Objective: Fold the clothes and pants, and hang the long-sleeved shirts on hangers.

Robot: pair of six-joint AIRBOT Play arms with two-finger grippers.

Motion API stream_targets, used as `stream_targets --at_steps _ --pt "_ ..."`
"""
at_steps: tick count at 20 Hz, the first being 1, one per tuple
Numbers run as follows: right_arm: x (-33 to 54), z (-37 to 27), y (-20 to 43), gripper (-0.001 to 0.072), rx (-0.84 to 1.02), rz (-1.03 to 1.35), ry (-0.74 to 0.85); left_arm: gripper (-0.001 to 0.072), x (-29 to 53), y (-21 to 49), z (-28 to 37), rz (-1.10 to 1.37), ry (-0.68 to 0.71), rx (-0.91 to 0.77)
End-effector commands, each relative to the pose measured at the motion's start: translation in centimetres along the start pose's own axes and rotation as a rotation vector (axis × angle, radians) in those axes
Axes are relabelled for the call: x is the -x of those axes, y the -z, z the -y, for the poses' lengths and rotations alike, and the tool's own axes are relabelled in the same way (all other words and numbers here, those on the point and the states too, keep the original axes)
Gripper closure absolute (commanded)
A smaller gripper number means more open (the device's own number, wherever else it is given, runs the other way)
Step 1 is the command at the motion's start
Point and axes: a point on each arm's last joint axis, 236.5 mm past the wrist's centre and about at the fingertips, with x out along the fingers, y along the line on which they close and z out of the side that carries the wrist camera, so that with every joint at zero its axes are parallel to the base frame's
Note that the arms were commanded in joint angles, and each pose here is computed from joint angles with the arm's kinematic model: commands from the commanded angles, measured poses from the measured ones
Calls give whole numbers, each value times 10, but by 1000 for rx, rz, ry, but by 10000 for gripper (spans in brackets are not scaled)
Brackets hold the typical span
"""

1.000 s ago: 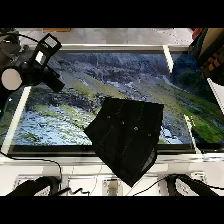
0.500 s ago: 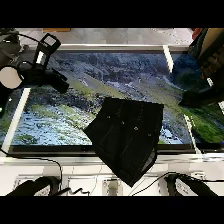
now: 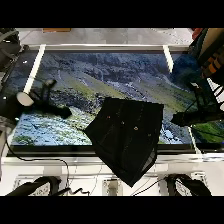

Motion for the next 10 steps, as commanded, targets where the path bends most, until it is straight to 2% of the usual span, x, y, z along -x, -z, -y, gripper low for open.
stream_targets --at_steps 1,4,7,9,10 --pt "-1 2 5 698 15 -1 13 64 -52 61 24 -164 135 1" --pt "-1 2 5 684 15 0 14 63 -79 61 49 -174 204 -87" --pt "-1 2 4 685 15 3 14 66 -100 61 62 -176 201 -194" --pt "-1 3 2 685 16 14 18 173 -109 67 74 -193 216 -286" --pt "-1 4 -1 685 15 24 21 205 -113 68 80 -195 219 -329"
